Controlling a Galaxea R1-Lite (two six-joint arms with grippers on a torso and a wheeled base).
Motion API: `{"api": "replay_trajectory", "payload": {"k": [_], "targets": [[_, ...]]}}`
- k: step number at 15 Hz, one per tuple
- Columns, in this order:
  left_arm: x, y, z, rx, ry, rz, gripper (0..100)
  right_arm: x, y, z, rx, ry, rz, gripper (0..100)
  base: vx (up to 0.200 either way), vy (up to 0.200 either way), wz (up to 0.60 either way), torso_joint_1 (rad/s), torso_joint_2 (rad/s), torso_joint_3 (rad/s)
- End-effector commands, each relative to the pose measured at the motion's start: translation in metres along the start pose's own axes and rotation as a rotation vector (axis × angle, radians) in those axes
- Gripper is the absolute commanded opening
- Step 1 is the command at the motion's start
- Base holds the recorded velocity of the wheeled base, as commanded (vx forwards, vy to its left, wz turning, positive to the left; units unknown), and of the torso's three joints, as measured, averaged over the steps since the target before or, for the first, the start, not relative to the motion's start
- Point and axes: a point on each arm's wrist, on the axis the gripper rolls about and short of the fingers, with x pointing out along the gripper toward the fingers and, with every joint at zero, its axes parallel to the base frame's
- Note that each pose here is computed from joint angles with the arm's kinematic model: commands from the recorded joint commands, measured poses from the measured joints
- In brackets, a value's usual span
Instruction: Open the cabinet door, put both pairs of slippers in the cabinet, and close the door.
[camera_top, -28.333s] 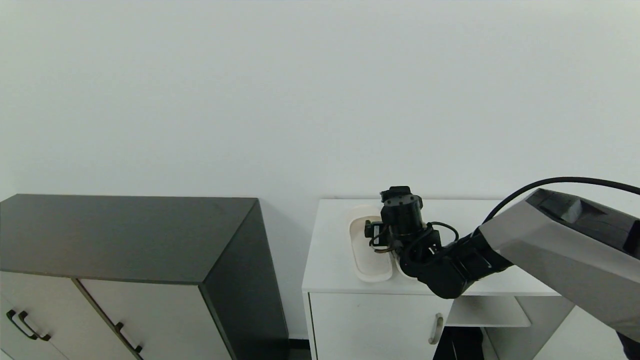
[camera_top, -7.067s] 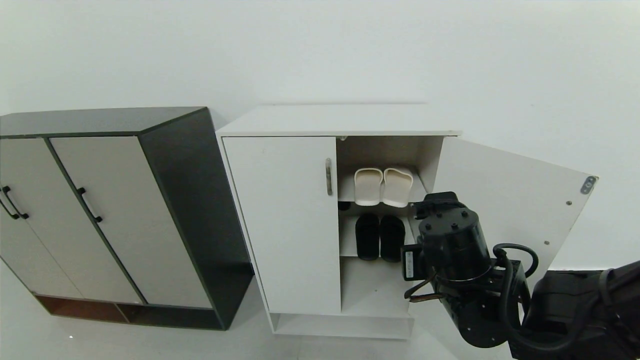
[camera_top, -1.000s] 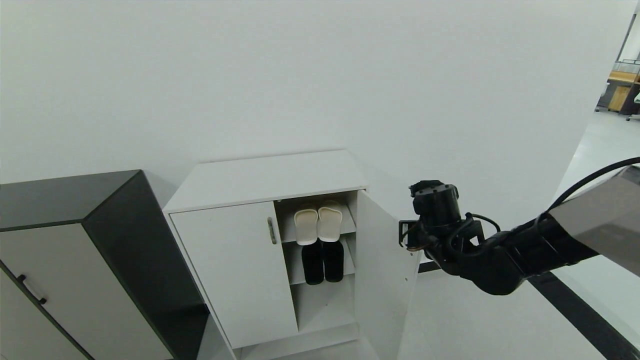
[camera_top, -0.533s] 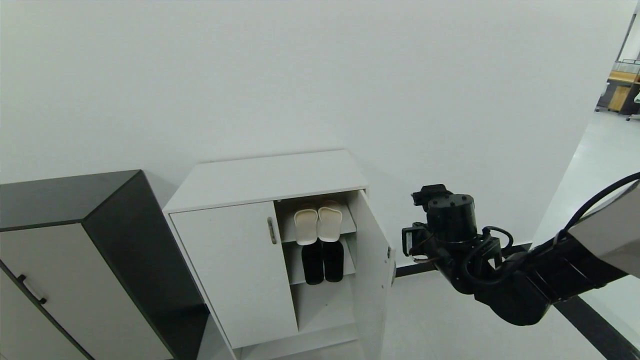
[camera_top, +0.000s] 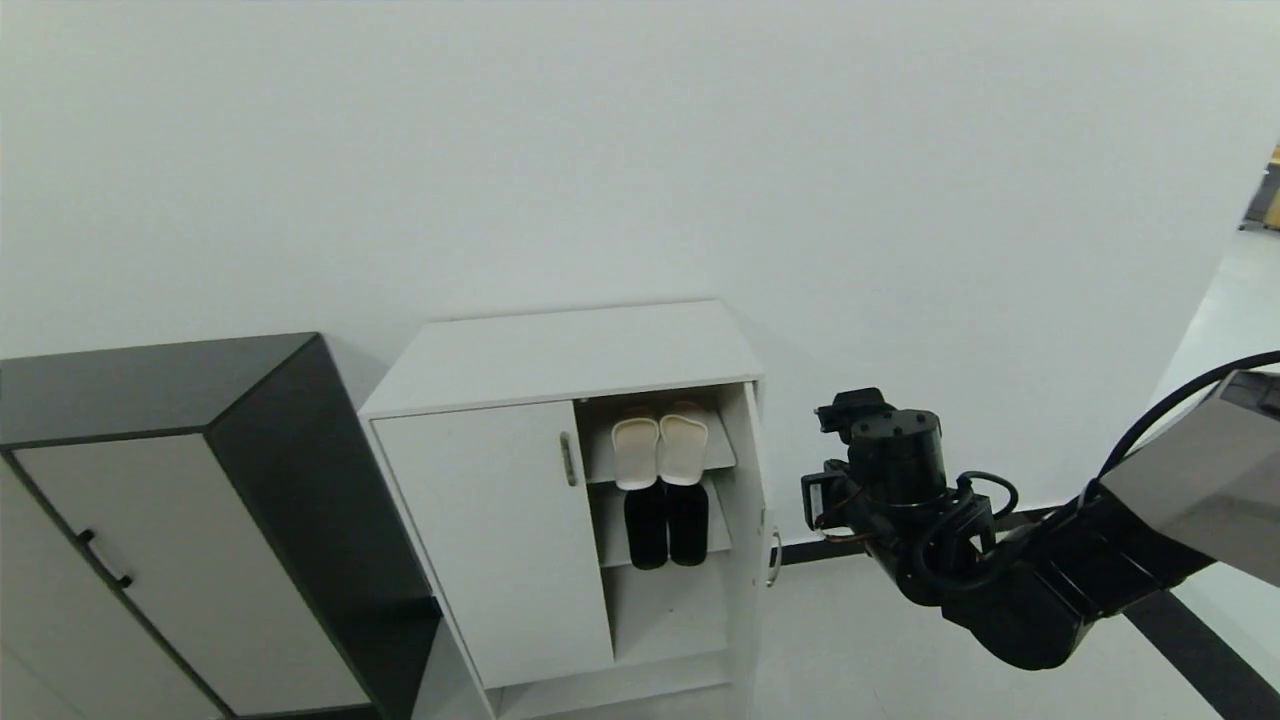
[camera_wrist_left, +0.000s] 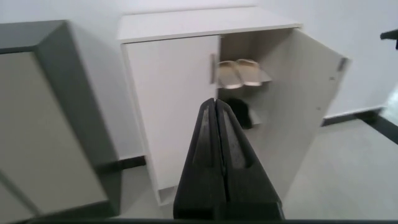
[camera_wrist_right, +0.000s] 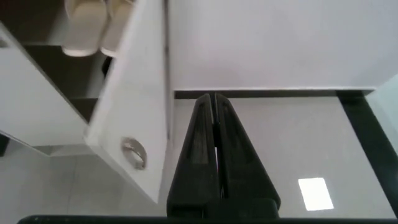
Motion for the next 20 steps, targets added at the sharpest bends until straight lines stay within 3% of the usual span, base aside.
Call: {"api": "replay_trajectory", "payload": {"k": [1,5,9,12,16,20], "targets": [[0.000,0.000,0.000,0.000,-0.001,0.000,0,0.000,0.000,-0.006,-0.008,0.013,0.005,0,0.000,0.000,0.00,0.000,0.00,0.000],[0.000,0.000,0.000,-0.002,-0.001,0.000,0,0.000,-0.002,-0.007,-0.002,-0.024,0.010,0,0.000,0.000,0.00,0.000,0.00,0.000],[0.000,0.000,0.000,0.000,-0.001,0.000,0,0.012,-0.023,-0.011,0.005,0.002,-0.007,0,0.000,0.000,0.00,0.000,0.00,0.000],[0.000,0.000,0.000,0.000,-0.001,0.000,0,0.033,-0.036,-0.030,0.001,0.060,-0.021,0,0.000,0.000,0.00,0.000,0.00,0.000],[0.000,0.000,0.000,0.000,-0.001,0.000,0,0.051,-0.032,-0.042,0.001,0.083,0.000,0,0.000,0.000,0.00,0.000,0.00,0.000],[0.000,0.000,0.000,0.000,-0.001,0.000,0,0.054,-0.013,-0.042,0.057,0.073,0.086,0,0.000,0.000,0.00,0.000,0.00,0.000]]}}
